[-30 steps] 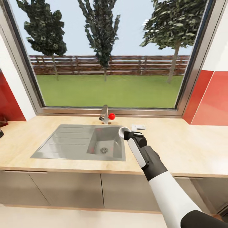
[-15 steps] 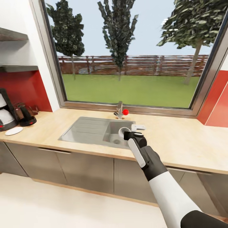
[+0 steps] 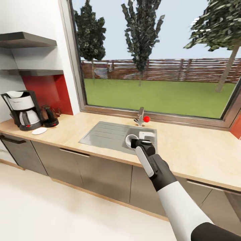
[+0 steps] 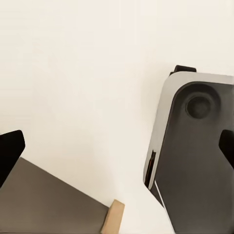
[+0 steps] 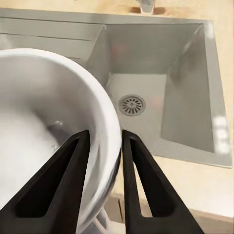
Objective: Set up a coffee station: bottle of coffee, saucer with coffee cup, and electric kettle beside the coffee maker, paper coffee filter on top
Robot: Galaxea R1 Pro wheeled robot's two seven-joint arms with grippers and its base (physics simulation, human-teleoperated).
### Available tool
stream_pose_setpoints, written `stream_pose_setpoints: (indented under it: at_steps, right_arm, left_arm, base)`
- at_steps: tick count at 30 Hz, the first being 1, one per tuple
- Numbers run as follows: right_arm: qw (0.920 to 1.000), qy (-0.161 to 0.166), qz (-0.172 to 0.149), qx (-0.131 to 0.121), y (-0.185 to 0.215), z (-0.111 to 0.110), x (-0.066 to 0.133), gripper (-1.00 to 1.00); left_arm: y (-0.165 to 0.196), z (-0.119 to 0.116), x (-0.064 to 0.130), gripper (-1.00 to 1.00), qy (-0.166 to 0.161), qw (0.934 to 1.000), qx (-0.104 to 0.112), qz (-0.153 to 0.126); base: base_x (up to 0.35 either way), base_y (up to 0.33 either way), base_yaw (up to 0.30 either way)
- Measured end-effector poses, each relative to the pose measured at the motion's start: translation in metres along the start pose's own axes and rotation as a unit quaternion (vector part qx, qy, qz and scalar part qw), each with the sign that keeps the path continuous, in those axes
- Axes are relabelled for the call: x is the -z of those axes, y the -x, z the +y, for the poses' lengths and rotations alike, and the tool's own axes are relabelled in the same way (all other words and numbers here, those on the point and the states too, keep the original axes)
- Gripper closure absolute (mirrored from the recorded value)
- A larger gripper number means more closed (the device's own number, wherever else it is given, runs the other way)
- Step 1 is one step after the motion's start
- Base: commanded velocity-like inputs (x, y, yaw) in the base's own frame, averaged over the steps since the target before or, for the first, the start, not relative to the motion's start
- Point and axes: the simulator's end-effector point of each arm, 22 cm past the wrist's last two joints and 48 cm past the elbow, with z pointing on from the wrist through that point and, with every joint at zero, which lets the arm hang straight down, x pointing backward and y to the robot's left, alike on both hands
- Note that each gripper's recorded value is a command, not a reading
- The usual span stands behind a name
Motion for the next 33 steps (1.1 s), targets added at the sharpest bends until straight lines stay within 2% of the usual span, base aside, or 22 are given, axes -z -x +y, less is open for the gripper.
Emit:
stream_pose_setpoints:
  at_steps: [33]
  right_arm:
    - [1.0000, 0.003, -0.005, -0.001, 0.0049, 0.0018, 0.0037, 1.00]
  left_arm:
    - [0.0025, -0.0016, 0.0001, -1.00, -0.001, 1.0000, 0.001, -0.003]
  base:
    - [0.000, 0.000, 0.275]
